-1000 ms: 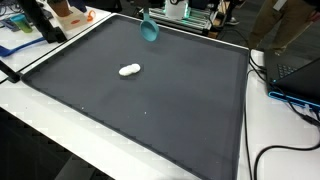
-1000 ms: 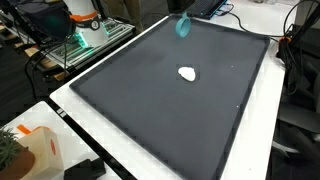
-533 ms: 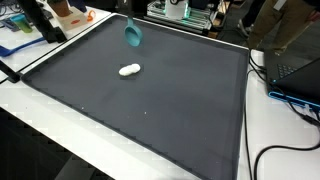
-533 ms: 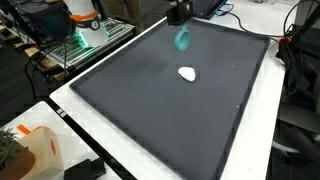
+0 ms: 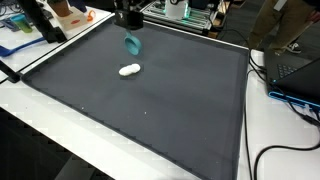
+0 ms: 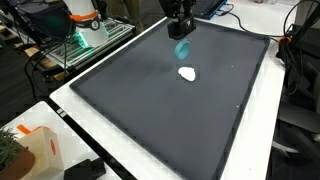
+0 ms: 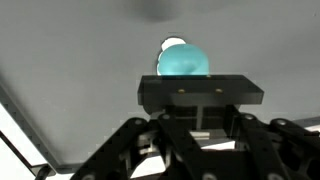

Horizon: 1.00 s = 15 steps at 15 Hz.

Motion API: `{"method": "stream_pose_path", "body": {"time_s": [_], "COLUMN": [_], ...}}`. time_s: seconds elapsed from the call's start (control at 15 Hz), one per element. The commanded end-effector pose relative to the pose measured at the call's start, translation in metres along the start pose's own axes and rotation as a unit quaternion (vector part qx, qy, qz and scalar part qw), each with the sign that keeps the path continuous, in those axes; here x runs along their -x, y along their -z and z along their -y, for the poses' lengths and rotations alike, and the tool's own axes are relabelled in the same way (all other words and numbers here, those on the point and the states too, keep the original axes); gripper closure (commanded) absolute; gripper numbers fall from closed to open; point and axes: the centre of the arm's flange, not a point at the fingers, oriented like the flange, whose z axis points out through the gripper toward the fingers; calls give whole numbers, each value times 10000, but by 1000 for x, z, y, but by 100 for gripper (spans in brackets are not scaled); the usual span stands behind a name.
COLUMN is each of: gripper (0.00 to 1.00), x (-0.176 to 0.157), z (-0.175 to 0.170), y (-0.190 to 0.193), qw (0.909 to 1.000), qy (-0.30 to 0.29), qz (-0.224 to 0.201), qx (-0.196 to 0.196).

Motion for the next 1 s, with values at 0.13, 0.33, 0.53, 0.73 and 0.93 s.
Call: {"method": "stream_pose_path", "body": {"time_s": [0.13, 0.33, 0.53, 0.73, 0.93], "gripper": [79, 79, 79, 79, 79], "x": [-3, -5, -10, -15, -21], "z": [3, 4, 5, 9, 13], "y": [-13, -21, -29, -39, -52], "qw": [9999, 9999, 9996, 9992, 9986], "qy": [100, 118, 174, 277, 362], "qz": [-15, 5, -60, -71, -88], "qx": [85, 99, 192, 282, 381]}}
